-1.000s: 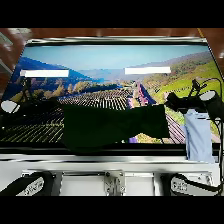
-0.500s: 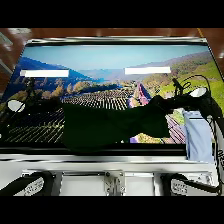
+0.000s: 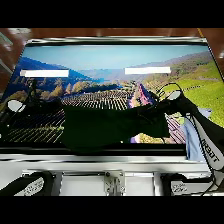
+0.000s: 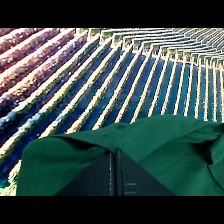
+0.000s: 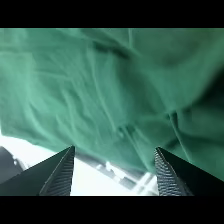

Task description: Fold the shirts.

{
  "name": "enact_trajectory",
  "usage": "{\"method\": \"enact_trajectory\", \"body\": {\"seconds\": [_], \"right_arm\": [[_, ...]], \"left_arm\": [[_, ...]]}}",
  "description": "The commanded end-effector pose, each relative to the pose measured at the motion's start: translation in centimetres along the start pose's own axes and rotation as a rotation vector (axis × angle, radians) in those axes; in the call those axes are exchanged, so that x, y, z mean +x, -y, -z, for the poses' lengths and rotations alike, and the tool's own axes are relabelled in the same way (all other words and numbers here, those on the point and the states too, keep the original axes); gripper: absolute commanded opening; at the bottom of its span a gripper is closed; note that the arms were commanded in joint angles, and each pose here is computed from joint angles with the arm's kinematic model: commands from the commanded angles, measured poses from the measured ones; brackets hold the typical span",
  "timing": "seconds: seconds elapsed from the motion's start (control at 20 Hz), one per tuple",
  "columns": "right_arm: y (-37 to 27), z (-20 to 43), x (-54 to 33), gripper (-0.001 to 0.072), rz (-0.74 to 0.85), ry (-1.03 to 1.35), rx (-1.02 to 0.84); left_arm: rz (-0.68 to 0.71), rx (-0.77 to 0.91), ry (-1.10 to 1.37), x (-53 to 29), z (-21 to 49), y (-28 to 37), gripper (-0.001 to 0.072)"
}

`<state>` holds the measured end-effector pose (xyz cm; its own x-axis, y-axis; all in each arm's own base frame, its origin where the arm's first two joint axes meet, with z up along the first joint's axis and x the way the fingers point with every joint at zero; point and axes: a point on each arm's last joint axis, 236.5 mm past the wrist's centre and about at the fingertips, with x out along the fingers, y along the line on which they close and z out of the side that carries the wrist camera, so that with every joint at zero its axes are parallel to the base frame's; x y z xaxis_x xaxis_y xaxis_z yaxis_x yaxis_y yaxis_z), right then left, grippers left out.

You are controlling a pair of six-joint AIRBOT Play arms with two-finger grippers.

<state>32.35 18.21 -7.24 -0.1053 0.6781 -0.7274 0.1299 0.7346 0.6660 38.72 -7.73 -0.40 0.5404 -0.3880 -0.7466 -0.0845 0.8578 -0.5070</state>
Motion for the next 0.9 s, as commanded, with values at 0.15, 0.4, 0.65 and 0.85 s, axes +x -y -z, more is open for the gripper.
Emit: {"method": "enact_trajectory", "body": {"seconds": [0.15, 0.4, 0.65, 0.85], "right_arm": [[-1.3, -3.6, 2.8, 0.0354, -0.055, 0.123, 0.076], [-6.5, -6.5, 1.0, 0.0056, -0.267, 0.228, 0.055], [-11.1, -16.7, -6.8, 0.0056, -0.355, 0.656, 0.013], [-7.7, -20.8, -9.5, 0.0634, -0.243, 0.858, 0.077]], "left_arm": [[0.001, 0.002, -0.004, 0.0, 0.1, 0.0, 0.0032], [0.001, 0.002, -0.004, 0.0, 0.1, 0.0, 0.0032], [0.001, 0.001, -0.004, 0.0, 0.1, 0.1, 0.0032], [0.002, 0.002, -0.006, 0.0, 0.2, 0.1, 0.0032]]}}
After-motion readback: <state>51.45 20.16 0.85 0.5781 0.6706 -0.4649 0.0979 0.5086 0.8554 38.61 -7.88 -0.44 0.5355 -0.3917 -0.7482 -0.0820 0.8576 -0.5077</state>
